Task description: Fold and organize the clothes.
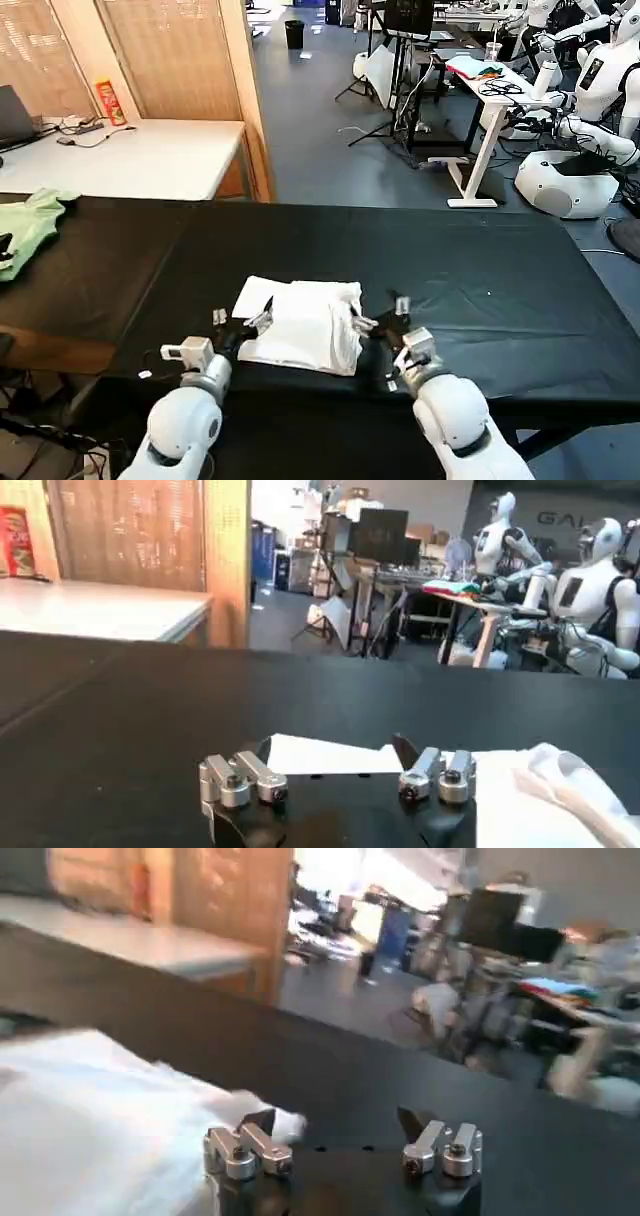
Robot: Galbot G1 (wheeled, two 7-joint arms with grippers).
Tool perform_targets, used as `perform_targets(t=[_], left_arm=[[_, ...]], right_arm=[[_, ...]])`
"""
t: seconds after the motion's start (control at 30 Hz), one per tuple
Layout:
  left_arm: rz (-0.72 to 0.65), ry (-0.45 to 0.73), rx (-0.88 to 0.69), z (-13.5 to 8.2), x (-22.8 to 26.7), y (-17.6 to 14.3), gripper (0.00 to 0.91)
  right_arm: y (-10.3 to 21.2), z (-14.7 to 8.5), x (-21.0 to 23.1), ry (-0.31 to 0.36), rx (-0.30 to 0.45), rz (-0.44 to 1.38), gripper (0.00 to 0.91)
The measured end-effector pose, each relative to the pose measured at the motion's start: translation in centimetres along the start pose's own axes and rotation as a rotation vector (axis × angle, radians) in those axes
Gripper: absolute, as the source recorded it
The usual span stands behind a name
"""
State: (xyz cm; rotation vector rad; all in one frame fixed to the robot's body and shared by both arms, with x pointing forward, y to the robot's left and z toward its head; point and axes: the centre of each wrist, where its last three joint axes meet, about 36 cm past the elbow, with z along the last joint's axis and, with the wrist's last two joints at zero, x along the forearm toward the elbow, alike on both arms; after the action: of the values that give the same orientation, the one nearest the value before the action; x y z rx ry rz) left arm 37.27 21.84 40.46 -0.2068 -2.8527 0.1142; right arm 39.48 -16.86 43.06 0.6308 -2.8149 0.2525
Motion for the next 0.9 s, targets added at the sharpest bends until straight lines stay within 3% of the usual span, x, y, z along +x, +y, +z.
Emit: perform_targets(t=[0.27, 0.37, 0.6, 0.77, 0.9], left_arm=[[-0.007, -0.002, 0.006, 0.0, 0.4, -0.2, 0.878], [-0.011, -0.004, 0.009, 0.0, 0.2, -0.1, 0.878], [-0.014, -0.003, 0.059, 0.2, -0.5, 0.9, 0.878], [-0.006, 0.009, 0.141, 0.7, -1.2, 2.2, 0.878], [-0.007, 0.029, 0.243, 1.2, -1.4, 3.6, 0.878]], right_arm=[[2.2, 0.1, -2.0, 0.133, 0.087, 0.069, 0.878], [2.0, 0.4, -1.4, 0.151, 0.109, 0.14, 0.878], [0.5, 0.6, 1.4, 0.104, 0.118, 0.343, 0.878], [-0.6, 0.9, 3.4, 0.05, 0.018, 0.346, 0.878], [-0.6, 1.0, 4.4, 0.025, -0.006, 0.32, 0.878]])
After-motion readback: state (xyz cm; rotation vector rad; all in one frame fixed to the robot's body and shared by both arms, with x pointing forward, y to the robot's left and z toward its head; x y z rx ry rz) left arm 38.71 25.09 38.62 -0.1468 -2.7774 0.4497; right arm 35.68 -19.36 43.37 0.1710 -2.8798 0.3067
